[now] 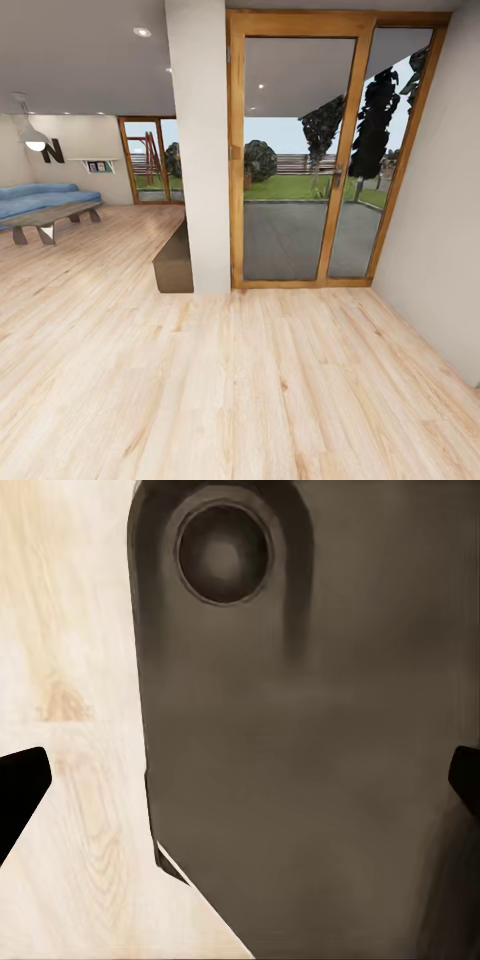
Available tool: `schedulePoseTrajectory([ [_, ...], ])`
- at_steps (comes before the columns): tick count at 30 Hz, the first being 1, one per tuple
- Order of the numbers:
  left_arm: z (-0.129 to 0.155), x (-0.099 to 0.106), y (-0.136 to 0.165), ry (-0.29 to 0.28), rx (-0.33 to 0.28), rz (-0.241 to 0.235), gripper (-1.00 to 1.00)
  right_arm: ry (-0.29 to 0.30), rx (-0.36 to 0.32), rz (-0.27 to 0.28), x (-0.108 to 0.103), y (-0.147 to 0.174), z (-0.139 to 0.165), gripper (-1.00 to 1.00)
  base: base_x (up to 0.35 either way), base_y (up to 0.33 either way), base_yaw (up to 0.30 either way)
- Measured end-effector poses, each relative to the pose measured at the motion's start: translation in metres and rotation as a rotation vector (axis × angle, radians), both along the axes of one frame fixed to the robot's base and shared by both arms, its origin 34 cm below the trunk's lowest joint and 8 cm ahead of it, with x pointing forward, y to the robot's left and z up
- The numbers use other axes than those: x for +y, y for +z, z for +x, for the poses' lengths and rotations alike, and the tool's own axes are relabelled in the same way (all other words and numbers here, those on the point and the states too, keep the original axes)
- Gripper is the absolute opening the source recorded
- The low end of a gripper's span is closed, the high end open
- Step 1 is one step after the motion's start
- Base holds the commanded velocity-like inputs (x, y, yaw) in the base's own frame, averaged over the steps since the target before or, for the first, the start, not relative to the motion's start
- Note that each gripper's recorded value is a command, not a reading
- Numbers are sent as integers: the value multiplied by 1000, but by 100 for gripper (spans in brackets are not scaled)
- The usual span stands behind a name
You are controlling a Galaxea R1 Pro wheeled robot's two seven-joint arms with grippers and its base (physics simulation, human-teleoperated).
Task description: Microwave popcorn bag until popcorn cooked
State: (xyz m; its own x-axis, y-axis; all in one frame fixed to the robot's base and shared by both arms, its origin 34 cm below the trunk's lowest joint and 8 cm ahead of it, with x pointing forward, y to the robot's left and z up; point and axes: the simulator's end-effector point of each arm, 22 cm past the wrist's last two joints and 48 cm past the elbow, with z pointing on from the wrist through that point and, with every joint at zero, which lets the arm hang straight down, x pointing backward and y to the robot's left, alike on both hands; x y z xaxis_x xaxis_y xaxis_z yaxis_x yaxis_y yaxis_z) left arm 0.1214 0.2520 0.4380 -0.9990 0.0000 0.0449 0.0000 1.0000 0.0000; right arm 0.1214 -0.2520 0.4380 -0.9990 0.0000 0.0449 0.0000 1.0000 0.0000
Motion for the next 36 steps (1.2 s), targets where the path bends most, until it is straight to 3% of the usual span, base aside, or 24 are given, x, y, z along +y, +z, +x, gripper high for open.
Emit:
schedulePoseTrajectory([
  [5,0,-20,0,15,1,-30,100,14,1,-2,-1,0,-1,100,0,0,0],
  [8,11,-32,0,41,-29,-46,100,13,-1,-2,-1,0,0,100,0,0,0],
  [14,29,-32,0,76,-85,-44,100,11,-2,-7,-1,0,0,100,0,0,0],
  [20,30,-32,0,103,-87,-43,100,11,-3,-8,-1,0,1,100,0,0,0],
  [26,30,-33,0,103,-88,-44,100,-2,-36,-10,-1,0,8,100,0,0,0],
  [36,31,-33,0,103,-90,-44,100,-2,-36,-10,-1,0,8,100,0,0,1],
])
